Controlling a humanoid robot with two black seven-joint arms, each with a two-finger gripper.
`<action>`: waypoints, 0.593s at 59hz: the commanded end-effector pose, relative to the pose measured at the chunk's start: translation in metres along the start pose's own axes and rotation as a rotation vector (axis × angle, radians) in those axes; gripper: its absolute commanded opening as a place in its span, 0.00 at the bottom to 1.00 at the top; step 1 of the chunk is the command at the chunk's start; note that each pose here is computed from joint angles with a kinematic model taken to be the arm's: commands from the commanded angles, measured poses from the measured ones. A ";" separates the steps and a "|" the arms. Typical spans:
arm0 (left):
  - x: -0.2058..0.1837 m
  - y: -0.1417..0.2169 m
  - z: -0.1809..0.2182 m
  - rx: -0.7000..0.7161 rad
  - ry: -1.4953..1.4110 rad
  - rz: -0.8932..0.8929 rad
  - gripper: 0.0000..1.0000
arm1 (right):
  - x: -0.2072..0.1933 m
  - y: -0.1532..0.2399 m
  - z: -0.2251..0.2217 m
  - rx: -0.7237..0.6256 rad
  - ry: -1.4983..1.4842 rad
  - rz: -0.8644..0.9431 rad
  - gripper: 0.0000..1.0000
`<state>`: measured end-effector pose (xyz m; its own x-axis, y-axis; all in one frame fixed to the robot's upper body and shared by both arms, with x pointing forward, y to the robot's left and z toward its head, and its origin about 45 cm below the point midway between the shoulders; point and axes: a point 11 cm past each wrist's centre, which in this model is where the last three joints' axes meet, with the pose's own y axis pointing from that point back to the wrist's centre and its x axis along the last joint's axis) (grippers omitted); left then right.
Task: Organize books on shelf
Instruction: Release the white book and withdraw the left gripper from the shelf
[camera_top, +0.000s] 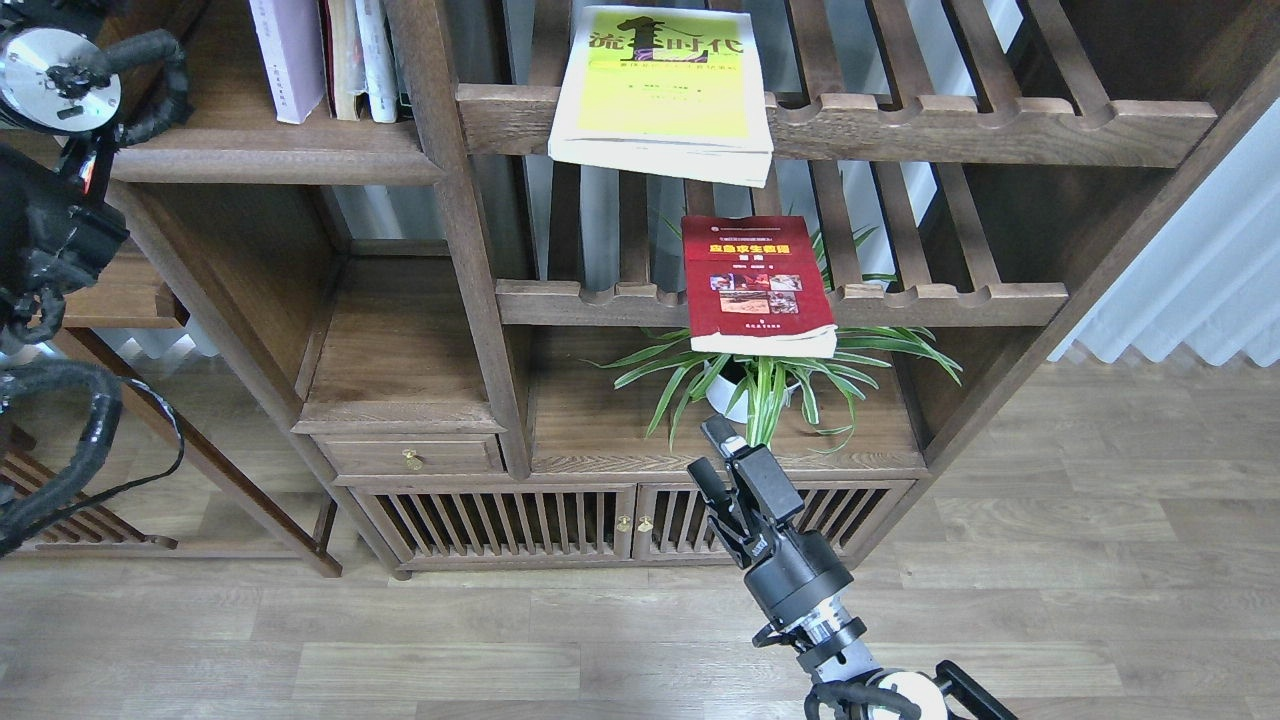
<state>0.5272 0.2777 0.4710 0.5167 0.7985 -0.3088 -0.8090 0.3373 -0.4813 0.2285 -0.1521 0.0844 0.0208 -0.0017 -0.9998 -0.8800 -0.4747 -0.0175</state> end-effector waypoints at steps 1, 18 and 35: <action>0.003 0.004 0.014 -0.022 0.003 -0.007 0.53 | 0.000 0.000 0.000 -0.001 -0.001 0.001 0.98; -0.005 0.017 0.015 0.005 0.035 -0.057 0.53 | -0.003 -0.004 -0.001 -0.004 0.005 -0.009 0.98; -0.024 0.030 0.007 0.045 0.076 -0.126 0.53 | -0.003 -0.004 -0.001 -0.003 0.004 -0.009 0.98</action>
<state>0.4961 0.2747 0.4680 0.6151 0.7204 -0.3204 -0.7616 0.4377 -0.4780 0.2320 -0.1513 0.0870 0.0312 -0.0018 -0.9995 -0.8779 -0.4781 -0.0266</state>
